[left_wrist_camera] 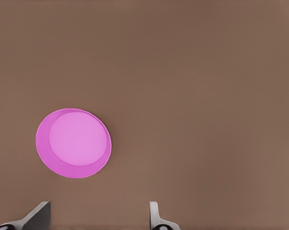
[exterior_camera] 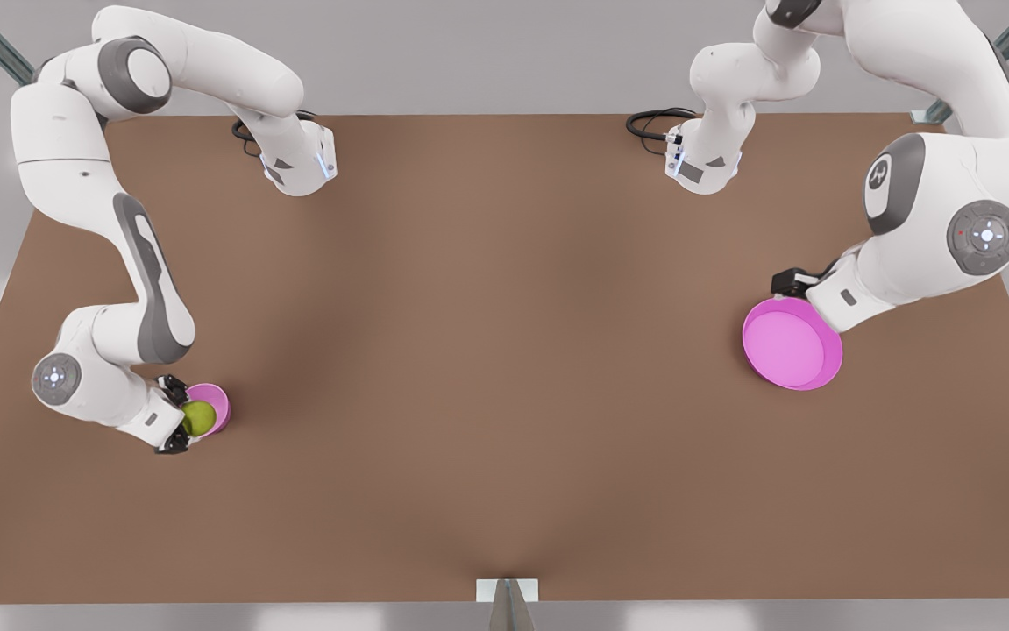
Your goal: Use the left arm to pick up the apple from the plate, transfer it to the gripper of the right arm, and then use the right arm to place it into the bowl
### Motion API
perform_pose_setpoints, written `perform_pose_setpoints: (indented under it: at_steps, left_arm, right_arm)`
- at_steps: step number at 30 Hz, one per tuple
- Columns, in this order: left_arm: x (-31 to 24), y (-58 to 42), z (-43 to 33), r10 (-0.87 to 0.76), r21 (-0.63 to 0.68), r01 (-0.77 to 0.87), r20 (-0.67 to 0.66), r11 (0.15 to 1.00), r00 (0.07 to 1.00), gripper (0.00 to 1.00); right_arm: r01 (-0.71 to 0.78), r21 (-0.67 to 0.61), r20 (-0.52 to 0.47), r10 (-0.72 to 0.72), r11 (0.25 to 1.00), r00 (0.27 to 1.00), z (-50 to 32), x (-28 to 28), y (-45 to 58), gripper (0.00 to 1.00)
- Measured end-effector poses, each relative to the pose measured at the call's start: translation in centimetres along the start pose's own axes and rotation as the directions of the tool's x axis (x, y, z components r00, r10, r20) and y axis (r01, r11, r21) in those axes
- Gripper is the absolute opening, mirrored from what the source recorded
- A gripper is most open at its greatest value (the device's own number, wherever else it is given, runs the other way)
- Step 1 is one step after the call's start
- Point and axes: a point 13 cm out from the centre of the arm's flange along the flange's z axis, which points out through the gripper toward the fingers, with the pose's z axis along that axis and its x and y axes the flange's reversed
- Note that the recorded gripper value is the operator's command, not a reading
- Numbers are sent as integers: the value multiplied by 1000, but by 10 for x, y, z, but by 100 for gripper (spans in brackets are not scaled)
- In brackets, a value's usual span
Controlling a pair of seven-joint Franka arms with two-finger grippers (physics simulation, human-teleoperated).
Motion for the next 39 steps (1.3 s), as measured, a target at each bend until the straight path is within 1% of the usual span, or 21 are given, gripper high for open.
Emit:
perform_pose_setpoints:
  at_steps: [4,9,12,13,14,15,22,23,25,26,27,28,30,32,33,34,35,37,39]
  left_arm:
    - [8,-3,-3,-7,2,7,-24,1000,1000,100]
    - [11,2,3,-26,22,27,-52,999,998,100]
    - [7,-6,11,-19,37,21,-68,999,998,100]
    - [6,-7,12,-18,38,21,-66,999,998,100]
    - [5,-7,12,-19,37,22,-64,999,998,100]
    - [4,-8,13,-19,35,21,-64,999,998,100]
    - [2,-8,16,-27,29,29,-63,999,998,100]
    - [1,-8,16,-28,29,30,-64,999,998,100]
    - [1,-7,18,-31,29,32,-65,999,997,100]
    - [1,-6,18,-33,30,36,-66,999,997,100]
    - [1,-5,18,-35,30,38,-67,999,997,100]
    - [1,-5,18,-37,31,39,-67,999,997,100]
    - [1,-5,19,-38,31,40,-68,999,997,100]
    - [1,-5,19,-38,31,40,-69,999,997,100]
    - [1,-6,19,-38,30,40,-69,999,997,100]
    - [1,-6,19,-38,30,40,-69,999,997,100]
    - [1,-6,19,-38,30,40,-69,999,997,100]
    - [1,-7,19,-39,30,41,-70,999,997,100]
    - [0,-7,19,-39,30,42,-70,999,997,100]
  right_arm:
    - [-45,12,1,45,999,999,26,30,22,65]
    - [-50,14,13,50,999,999,45,25,37,65]
    - [-67,13,16,67,998,998,50,31,47,65]
    - [-70,15,17,70,997,997,51,32,47,72]
    - [-71,18,19,71,997,997,52,31,47,92]
    - [-71,20,22,71,997,997,53,30,46,100]
    - [-75,46,22,74,996,997,47,29,37,100]
    - [-71,67,21,70,995,997,36,27,28,100]
    - [-66,148,41,60,987,997,-10,14,-16,100]
    - [-77,164,46,70,983,996,-36,5,-32,100]
    - [-107,154,50,100,982,994,-55,-2,-39,100]
    - [-147,115,47,142,982,989,-63,-7,-37,100]
    - [-222,13,-22,222,975,975,-74,-28,-29,100]
    - [-333,-18,-92,330,943,939,-119,-43,-34,100]
    - [-395,-27,-107,390,918,914,-143,-53,-34,100]
    - [-460,-49,-122,452,887,884,-157,-57,-27,100]
    - [-524,-67,-162,509,849,845,-167,-58,-17,100]
    - [-663,-44,-300,624,747,722,-197,-59,16,100]
    - [-773,-22,-346,720,635,601,-227,-69,66,100]
